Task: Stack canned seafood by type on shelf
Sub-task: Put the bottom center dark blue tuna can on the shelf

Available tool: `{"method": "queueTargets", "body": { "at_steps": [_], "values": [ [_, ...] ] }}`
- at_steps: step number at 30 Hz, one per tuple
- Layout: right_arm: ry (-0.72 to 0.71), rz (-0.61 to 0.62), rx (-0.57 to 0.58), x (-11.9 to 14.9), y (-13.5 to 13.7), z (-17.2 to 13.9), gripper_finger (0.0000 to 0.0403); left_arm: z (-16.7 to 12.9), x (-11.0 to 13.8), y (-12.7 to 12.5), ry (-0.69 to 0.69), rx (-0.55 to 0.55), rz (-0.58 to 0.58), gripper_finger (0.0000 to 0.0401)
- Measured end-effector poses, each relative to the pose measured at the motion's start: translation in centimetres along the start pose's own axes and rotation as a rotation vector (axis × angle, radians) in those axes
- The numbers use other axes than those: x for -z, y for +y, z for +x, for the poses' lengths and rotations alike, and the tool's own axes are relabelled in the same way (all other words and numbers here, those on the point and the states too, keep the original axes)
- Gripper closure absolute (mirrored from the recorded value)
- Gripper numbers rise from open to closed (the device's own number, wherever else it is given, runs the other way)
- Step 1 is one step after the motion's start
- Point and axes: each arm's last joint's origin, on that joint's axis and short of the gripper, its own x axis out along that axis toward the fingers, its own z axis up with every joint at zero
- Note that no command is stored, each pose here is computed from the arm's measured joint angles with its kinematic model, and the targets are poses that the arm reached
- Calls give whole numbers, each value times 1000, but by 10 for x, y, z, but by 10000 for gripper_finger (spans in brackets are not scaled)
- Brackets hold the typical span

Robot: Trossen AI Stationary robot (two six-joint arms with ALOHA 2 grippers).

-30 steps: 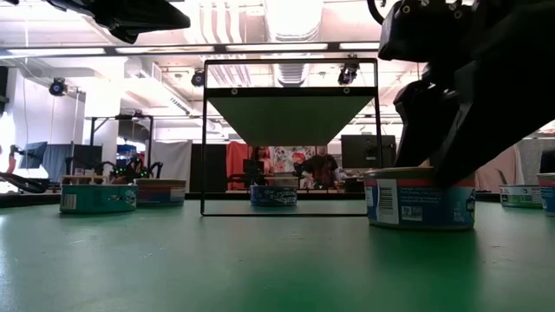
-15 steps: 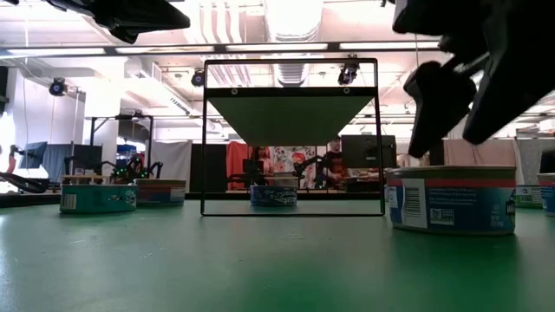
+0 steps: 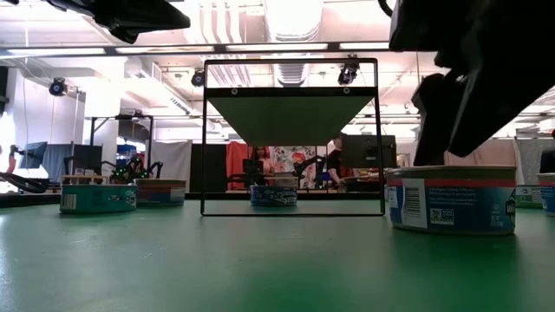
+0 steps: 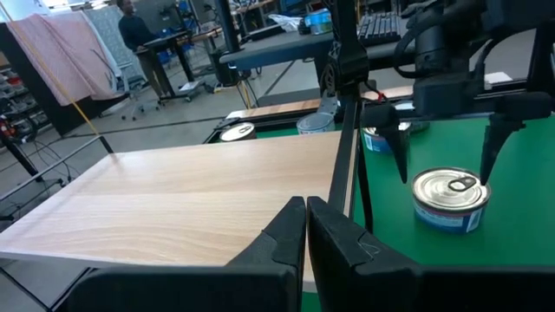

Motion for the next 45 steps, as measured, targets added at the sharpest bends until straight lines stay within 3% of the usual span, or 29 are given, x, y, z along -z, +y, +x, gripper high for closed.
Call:
{"method": "queueTargets", "body": {
  "at_steps": [8, 18, 30, 38, 45],
  "values": [
    [-18, -25, -23, -3, 2, 0, 3, 0, 0, 0, 0, 0, 0, 401],
    [-114, -190, 94, -6, 25, -16, 3, 0, 0, 0, 0, 0, 0, 401],
    [49, -308, 195, -4, 62, 12, 3, 0, 0, 0, 0, -1, 0, 401],
    [182, -348, 301, -10, 66, 16, 3, 0, 0, 0, 0, -1, 16, 401],
    [239, -319, 289, -11, 68, 32, 3, 0, 0, 0, 0, -1, 25, 401]
  ]
}}
